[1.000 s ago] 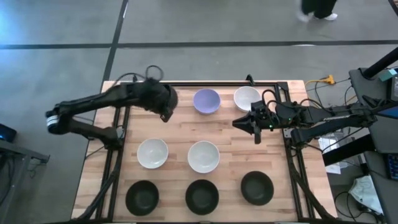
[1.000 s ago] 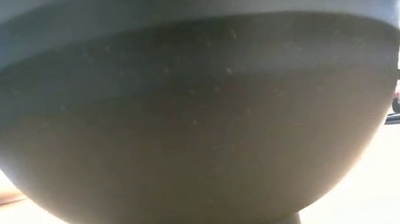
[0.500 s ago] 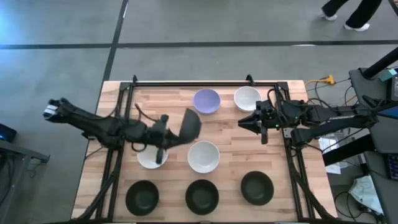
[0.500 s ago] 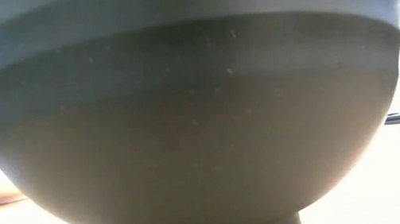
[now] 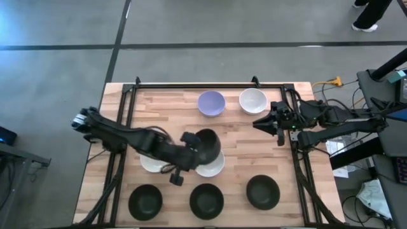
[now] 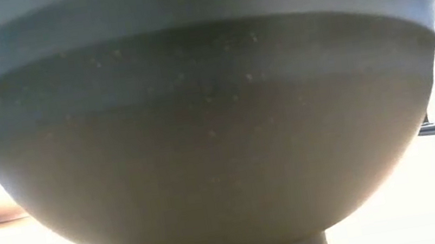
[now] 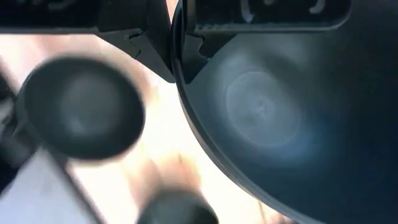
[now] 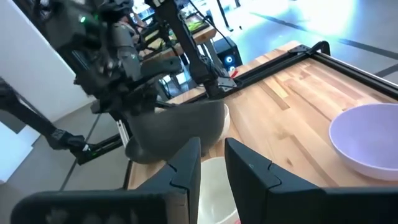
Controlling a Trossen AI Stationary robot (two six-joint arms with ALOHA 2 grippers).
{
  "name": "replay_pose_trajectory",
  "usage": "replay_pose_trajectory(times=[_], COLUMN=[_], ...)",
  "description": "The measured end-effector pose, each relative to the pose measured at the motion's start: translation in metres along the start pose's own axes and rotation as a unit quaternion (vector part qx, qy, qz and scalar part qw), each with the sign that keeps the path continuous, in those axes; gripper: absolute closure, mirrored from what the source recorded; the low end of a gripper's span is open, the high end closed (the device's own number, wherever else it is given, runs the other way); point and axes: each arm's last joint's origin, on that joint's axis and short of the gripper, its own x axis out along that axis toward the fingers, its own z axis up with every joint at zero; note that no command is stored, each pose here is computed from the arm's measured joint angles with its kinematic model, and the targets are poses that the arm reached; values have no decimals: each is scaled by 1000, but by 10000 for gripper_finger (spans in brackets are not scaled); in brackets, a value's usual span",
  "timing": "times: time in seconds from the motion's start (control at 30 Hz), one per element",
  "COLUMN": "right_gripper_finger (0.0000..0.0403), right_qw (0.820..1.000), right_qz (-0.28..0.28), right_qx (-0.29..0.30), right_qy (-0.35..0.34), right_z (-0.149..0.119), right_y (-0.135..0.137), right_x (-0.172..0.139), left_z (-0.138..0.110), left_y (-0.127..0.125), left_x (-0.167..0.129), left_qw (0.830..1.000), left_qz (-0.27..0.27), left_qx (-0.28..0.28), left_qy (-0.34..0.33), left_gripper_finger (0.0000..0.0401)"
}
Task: Nest bowls inside each other
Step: Stack the top left black bowl on top of the bottom right white bowl
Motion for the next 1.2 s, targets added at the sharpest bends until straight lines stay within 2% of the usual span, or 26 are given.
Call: replay_pose_trajectory(times=[0.13,0.27,0.4,0.83,1.2], right_gripper_finger=[333,335,334,335,339], right_qw=[1000,1000,1000,1000,1000], right_qz=[-1,0,10,11,12], right_qx=[1,1,0,-6,-9], right_qy=[3,1,5,24,26], right_z=[-1,0,-1,-4,-5], right_y=[-1,0,0,-2,-3], right_x=[-2,-3,-4,-10,-18], left_z=[13,21,22,8,2], left_y=[-1,-1,-2,-11,-12], left_x=[18,43,63,115,126], left_qw=[995,987,979,961,954], left_qz=[-13,-55,-48,-59,-73], left_qx=[66,89,107,119,131], left_qy=[76,120,166,243,261], left_gripper_finger=[401,401,401,401,401])
